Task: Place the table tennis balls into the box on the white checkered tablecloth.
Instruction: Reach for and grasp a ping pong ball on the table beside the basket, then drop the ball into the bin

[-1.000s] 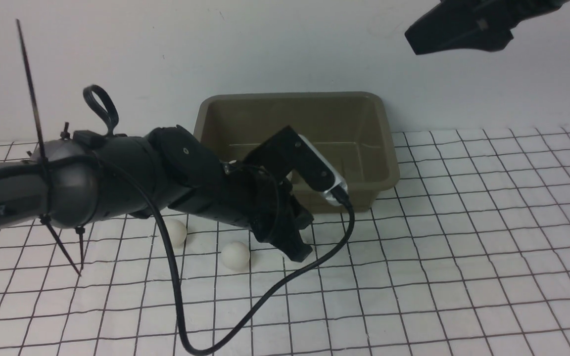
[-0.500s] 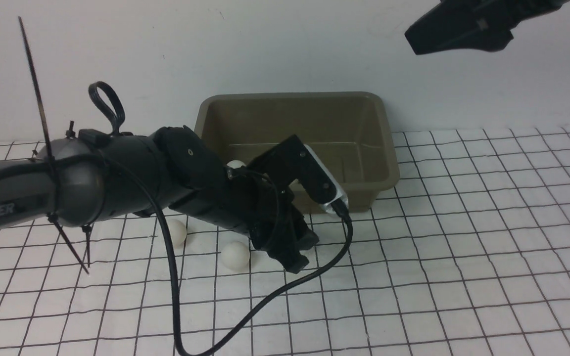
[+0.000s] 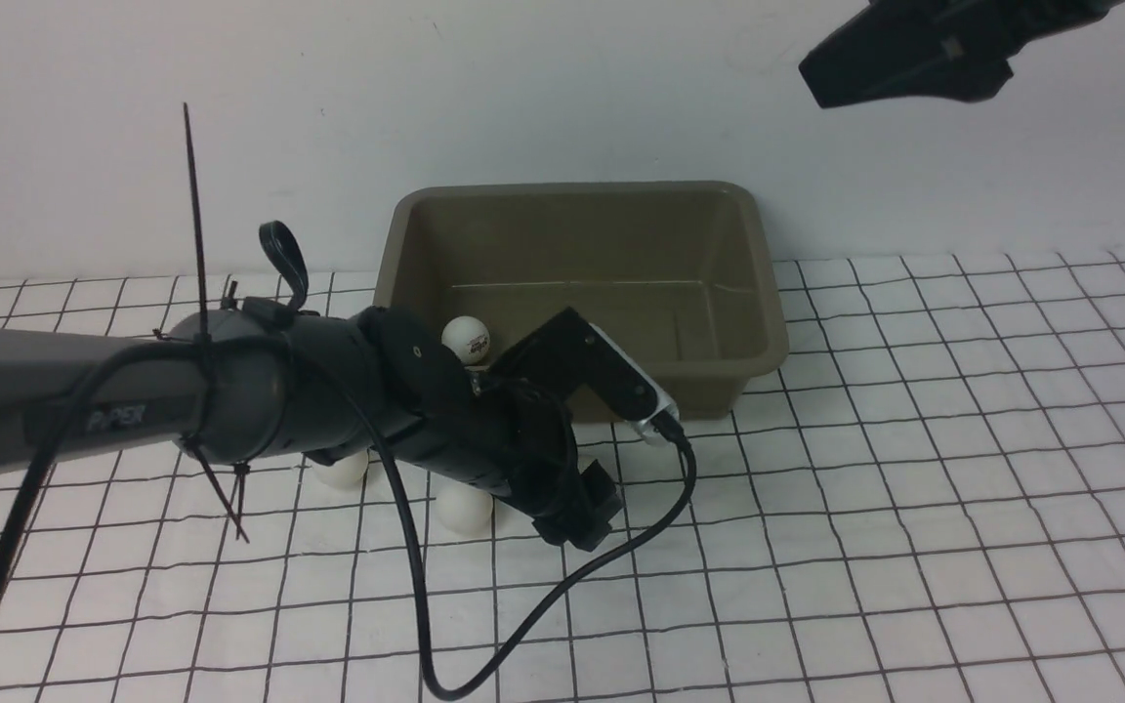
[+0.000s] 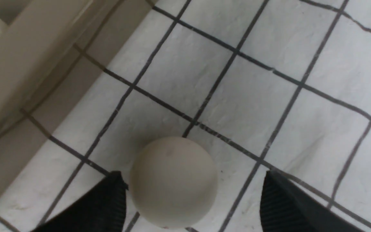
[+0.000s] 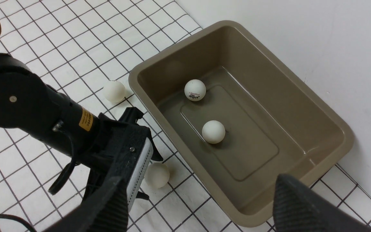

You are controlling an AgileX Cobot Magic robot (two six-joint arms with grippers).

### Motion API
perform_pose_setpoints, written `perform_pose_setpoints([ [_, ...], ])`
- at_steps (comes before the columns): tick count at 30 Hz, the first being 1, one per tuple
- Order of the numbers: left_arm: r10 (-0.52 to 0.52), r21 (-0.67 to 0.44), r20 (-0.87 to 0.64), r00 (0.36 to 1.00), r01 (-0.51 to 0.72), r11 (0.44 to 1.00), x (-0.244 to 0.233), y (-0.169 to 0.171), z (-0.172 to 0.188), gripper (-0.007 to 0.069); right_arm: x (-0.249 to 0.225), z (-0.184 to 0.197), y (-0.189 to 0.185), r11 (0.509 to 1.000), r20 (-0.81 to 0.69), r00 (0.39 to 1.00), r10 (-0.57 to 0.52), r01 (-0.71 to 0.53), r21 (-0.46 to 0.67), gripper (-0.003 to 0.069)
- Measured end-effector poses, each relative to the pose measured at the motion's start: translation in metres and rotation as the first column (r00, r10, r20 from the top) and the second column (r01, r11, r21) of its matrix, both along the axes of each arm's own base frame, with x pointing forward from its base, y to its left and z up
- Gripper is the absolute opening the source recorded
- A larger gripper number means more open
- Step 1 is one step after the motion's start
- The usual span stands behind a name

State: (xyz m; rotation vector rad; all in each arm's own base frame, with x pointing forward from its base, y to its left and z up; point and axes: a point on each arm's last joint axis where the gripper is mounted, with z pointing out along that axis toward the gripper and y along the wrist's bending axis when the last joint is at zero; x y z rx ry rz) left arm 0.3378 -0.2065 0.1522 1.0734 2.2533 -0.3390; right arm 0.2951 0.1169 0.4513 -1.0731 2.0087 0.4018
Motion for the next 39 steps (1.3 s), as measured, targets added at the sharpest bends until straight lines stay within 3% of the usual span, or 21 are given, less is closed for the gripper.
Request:
perform_pose_setpoints([
  [4, 0.013, 0.008, -0.005, 1.0, -0.013, 1.0, 0.003, 0.0, -0.008, 0.0471, 0.0, 0.0, 0.0, 1.0, 0.0, 1.0, 0.0, 0.0, 0.0, 0.0547],
  [7, 0.006, 0.007, -0.014, 1.0, -0.005, 1.0, 0.002, -0.001, -0.008, 0.0307, 0.0, 0.0, 0.0, 1.0, 0.001, 1.0, -0.001, 0.001, 0.0, 0.0547],
  [13, -0.093, -0.058, 0.012, 0.996, 0.093, 0.994, -0.018, -0.007, 0.04, 0.0322, 0.001, 0.0, 0.0, 1.0, 0.006, 1.0, -0.004, 0.004, 0.003, 0.0547],
  [18, -0.18, -0.061, 0.22, 0.959, 0.198, 0.978, -0.022, -0.013, 0.096, 0.0322, 0.001, 0.0, 0.0, 1.0, 0.006, 1.0, -0.004, 0.004, 0.003, 0.0547],
  [22, -0.088, -0.025, 0.402, 0.911, 0.107, 0.994, 0.001, -0.004, 0.112, 0.0322, 0.0, 0.0, 0.0, 1.0, 0.003, 1.0, -0.005, 0.005, 0.004, 0.0547],
  [25, 0.013, 0.038, 0.51, 0.86, -0.037, 0.999, 0.037, 0.015, 0.098, 0.0322, 0.0, 0.0, 0.0, 1.0, 0.001, 1.0, -0.004, 0.004, 0.004, 0.0547],
  [32, 0.069, 0.06, 0.477, 0.876, -0.111, 0.992, 0.078, 0.033, 0.066, 0.0353, 0.0, 0.0, 0.0, 1.0, -0.001, 1.0, -0.003, 0.003, 0.004, 0.0547],
  [39, 0.209, -0.082, 0.436, 0.875, -0.193, 0.978, 0.08, 0.035, 0.08, 0.0527, 0.0, 0.0, 0.0, 1.0, -0.002, 1.0, -0.002, 0.002, 0.003, 0.0547],
])
